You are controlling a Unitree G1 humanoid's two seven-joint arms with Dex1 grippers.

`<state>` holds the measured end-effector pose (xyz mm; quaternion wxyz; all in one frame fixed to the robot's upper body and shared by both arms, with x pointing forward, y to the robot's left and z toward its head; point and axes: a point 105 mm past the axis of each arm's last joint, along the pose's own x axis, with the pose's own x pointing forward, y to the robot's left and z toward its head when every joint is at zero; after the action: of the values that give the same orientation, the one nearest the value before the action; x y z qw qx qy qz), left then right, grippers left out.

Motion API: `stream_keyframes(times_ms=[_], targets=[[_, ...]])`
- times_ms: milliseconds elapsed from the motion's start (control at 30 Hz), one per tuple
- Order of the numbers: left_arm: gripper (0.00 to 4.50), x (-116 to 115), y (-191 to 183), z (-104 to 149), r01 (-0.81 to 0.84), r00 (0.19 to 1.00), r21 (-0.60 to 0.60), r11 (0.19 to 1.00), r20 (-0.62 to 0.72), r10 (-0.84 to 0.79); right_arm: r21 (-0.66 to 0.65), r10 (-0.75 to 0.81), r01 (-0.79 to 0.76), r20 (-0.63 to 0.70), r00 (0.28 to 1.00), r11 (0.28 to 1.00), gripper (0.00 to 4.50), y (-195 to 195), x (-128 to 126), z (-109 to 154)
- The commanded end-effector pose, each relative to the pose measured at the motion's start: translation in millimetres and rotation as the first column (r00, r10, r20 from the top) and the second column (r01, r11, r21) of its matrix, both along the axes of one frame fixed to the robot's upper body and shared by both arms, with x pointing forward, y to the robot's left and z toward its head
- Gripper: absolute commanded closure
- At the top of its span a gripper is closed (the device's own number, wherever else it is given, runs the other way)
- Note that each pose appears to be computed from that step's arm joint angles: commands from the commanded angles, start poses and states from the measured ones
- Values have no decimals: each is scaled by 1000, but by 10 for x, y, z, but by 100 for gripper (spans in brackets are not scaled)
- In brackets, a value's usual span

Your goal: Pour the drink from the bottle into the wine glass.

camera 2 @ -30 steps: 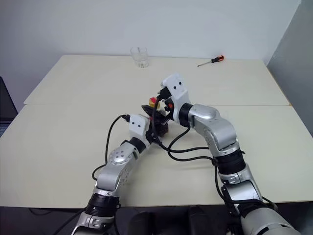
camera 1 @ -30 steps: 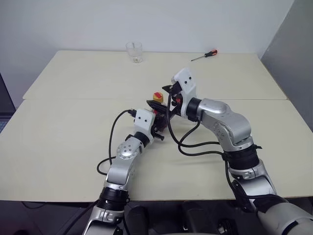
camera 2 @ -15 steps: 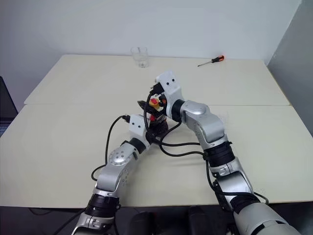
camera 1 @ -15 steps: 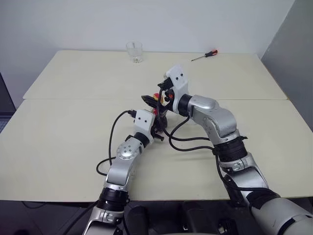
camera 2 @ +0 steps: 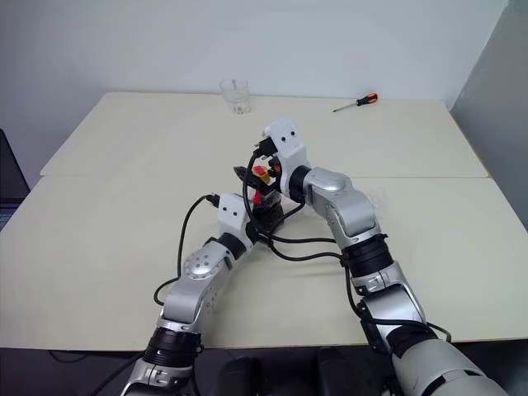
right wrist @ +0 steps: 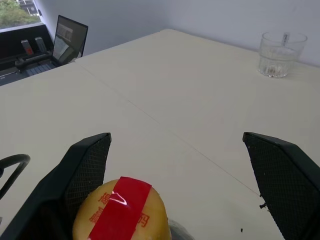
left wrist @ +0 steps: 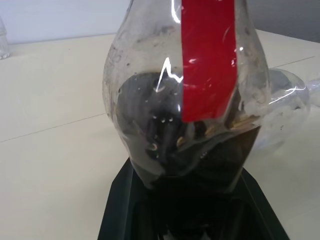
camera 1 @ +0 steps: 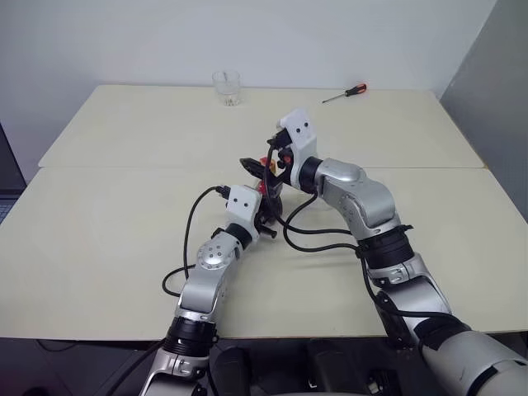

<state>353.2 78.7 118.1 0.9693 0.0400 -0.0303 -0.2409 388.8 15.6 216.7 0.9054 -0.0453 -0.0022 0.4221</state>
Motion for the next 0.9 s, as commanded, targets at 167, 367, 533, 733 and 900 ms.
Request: stream_keyframes(times_ms=[167, 367, 533, 733, 900], targets=[[374, 8, -28, 254, 11, 995, -16, 1000, 96, -9, 26, -40, 38, 84, 996, 999, 0, -200, -1, 254], [374, 21, -32, 259, 10, 995, -18, 1000, 98, -8, 19, -39, 37, 76, 996, 999, 0, -258, -92, 215], [374, 27, -35, 259, 10, 995, -18, 1000, 100, -8, 6, -36, 35, 76, 996, 999, 0, -294, -178, 203], [374, 26, -35, 257, 13, 995, -15, 1000, 100, -11, 1, -39, 39, 78, 996, 999, 0, -331, -221, 215], [374, 22, -35, 255, 14, 995, -12, 1000, 101, -13, -8, -38, 38, 78, 996, 999, 0, -350, -246, 199]])
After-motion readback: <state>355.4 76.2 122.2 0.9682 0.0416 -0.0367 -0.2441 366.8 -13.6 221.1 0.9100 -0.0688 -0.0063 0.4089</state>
